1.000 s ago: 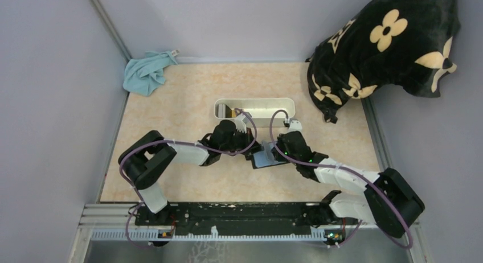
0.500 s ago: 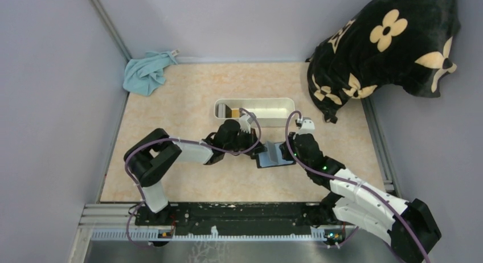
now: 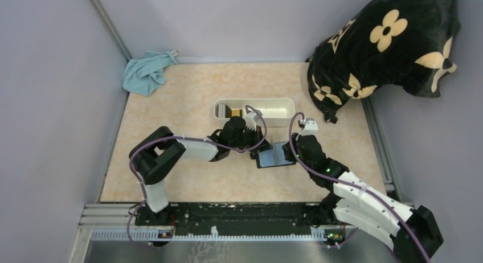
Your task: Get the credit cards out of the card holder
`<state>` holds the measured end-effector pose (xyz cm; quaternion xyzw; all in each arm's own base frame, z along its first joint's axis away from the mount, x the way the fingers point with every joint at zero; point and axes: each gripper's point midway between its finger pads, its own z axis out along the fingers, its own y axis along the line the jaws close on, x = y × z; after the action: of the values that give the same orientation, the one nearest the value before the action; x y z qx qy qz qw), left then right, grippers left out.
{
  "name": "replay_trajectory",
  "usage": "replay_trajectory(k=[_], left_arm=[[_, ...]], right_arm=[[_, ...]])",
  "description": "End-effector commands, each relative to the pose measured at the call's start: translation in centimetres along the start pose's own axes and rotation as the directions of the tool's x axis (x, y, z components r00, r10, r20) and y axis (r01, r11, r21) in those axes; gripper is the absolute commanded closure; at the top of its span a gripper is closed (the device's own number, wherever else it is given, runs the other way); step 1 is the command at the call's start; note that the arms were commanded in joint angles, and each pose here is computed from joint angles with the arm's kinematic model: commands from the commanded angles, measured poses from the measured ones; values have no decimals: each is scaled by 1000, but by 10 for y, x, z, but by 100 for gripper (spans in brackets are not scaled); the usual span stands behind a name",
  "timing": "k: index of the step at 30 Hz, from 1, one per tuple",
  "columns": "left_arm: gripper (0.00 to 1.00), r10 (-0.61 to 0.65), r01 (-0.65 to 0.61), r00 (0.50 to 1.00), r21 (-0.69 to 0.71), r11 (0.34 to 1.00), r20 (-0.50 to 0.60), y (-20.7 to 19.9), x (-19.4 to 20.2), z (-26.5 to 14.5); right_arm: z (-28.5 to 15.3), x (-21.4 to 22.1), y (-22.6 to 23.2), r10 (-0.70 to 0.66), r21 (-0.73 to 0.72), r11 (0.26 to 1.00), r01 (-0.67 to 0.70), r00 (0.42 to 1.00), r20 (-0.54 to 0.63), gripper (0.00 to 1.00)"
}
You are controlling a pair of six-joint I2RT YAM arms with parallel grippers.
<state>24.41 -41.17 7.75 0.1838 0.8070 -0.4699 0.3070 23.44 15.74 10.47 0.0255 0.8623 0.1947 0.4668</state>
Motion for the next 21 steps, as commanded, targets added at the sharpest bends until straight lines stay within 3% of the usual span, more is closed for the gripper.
replay_trajectory(k=[1, 14, 15, 18, 21], left_arm=[[100, 14, -13, 1000, 28, 1000, -23, -5, 1, 14], [99, 34, -34, 999, 1, 999, -34, 3, 11, 9], [99, 41, -41, 999, -12, 999, -35, 6, 13, 7], [94, 51, -53, 998, -55, 997, -45, 17, 21, 1], [78, 42, -48, 997, -97, 994, -62, 28, 32, -6]], right_arm=[[-8, -20, -1, -6, 14, 1000, 5, 998, 63, 100], [3, -1, -27, 52, 106, 993, -53, 999, 14, 100], [6, 3, -32, 68, 111, 992, -66, 998, -6, 98], [16, 9, -35, 85, 87, 993, -81, 995, -45, 72], [23, 12, -35, 65, 91, 994, -59, 996, -68, 57]])
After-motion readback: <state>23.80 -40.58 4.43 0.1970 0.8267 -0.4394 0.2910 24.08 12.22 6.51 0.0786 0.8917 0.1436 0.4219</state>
